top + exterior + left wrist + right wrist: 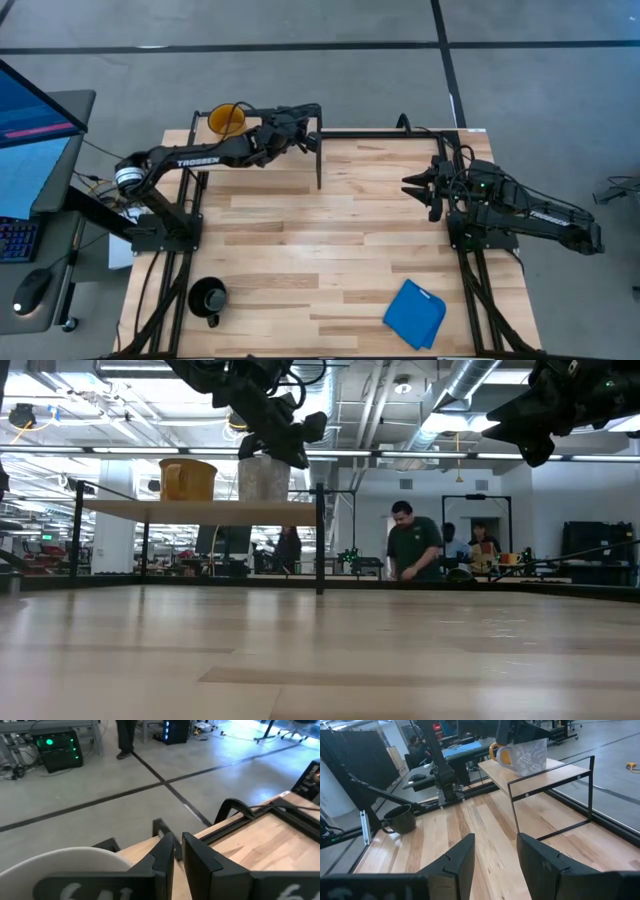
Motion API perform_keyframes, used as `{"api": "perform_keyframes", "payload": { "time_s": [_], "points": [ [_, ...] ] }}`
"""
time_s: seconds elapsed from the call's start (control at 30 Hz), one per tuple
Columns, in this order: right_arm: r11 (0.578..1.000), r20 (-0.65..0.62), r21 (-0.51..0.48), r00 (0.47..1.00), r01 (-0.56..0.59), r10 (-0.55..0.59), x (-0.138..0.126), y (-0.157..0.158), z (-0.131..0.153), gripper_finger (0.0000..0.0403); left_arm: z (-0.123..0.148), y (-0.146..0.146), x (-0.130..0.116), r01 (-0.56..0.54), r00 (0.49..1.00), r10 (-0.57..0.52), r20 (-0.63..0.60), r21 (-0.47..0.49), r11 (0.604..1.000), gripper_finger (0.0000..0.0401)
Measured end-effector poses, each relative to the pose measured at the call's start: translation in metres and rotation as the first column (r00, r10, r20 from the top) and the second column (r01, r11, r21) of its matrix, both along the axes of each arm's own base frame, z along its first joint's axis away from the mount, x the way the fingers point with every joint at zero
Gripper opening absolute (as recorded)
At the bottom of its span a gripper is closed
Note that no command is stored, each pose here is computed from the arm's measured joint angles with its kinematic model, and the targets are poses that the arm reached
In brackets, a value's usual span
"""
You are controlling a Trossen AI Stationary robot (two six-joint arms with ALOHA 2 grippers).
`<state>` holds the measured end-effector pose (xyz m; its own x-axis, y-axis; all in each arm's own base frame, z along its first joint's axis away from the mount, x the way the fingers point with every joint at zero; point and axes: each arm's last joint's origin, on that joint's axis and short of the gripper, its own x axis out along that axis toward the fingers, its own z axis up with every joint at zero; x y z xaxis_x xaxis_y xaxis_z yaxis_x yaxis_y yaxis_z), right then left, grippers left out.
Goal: Stack small to large cups/mugs on shelf
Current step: Put the gray mug on the shelf
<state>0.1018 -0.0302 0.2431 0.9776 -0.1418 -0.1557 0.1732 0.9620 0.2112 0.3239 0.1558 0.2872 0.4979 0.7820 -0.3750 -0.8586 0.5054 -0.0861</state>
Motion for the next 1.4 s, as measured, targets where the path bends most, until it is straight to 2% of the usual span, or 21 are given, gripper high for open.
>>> {"api": "perform_keyframes", "payload": {
  "time_s": [0.4,0.73,1.17,1.4],
  "points": [
    [1.000,0.000,-0.001,1.000,0.000,0.000,0.000,0.000,0.000,0.0169,0.012,-0.007,-0.018,-0.003,0.996,0.004,-0.091,0.007,1.000,0.0031],
    [1.000,0.000,-0.001,1.000,0.000,0.000,0.000,0.000,0.000,0.0169,0.010,-0.007,-0.020,-0.014,0.991,0.015,-0.130,0.011,1.000,0.0031],
    [1.000,-0.001,0.000,1.000,0.001,-0.001,0.000,0.000,0.000,0.0169,0.010,-0.010,-0.020,0.035,0.990,-0.037,-0.138,-0.017,0.999,0.0031],
    [1.000,-0.015,0.005,1.000,0.001,0.000,0.000,0.000,-0.002,0.0169,0.009,-0.010,-0.022,0.028,0.987,-0.031,-0.161,-0.023,0.999,0.0031]
  ]
}}
